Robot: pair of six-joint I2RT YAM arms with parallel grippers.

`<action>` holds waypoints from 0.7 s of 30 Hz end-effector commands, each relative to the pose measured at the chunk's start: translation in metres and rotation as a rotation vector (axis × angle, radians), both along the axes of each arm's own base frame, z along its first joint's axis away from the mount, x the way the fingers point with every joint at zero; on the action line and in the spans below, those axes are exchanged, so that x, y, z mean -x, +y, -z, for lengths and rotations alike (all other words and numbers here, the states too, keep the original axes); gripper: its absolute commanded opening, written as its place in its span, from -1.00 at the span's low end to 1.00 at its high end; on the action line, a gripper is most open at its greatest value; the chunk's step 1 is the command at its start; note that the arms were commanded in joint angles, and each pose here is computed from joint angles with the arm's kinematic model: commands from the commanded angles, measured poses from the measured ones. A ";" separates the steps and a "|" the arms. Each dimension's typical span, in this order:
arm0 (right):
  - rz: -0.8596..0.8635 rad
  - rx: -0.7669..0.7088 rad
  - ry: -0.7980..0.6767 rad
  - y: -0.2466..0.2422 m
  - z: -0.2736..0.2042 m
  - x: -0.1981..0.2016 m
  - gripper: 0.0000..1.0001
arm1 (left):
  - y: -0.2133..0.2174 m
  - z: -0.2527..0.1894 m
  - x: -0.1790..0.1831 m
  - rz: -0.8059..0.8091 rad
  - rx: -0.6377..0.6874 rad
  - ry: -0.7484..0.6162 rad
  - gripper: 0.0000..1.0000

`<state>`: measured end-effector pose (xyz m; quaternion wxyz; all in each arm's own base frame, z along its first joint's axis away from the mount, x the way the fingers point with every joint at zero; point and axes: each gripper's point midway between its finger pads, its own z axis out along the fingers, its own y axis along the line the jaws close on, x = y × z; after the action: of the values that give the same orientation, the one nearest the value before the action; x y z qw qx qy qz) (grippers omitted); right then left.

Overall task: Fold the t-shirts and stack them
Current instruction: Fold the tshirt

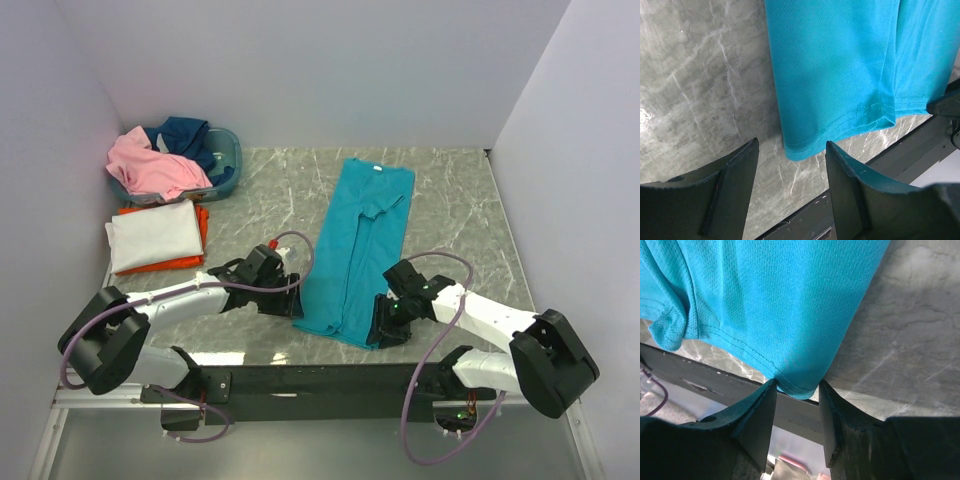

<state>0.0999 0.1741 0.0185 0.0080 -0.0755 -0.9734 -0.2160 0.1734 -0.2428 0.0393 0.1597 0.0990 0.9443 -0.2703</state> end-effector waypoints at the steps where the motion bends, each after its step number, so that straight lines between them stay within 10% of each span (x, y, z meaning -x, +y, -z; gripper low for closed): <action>1: 0.022 0.028 -0.028 -0.002 0.004 -0.006 -0.09 | -0.008 -0.006 -0.002 0.008 0.043 -0.014 0.23; 21: 0.034 0.042 -0.010 -0.005 0.014 0.001 -0.60 | -0.018 0.012 0.016 0.075 0.070 0.091 -0.05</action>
<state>0.1002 0.1721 0.0115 0.0012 -0.0890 -0.9747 -0.2052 0.1609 -0.2518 0.0263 0.1147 0.1053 0.9439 -0.2913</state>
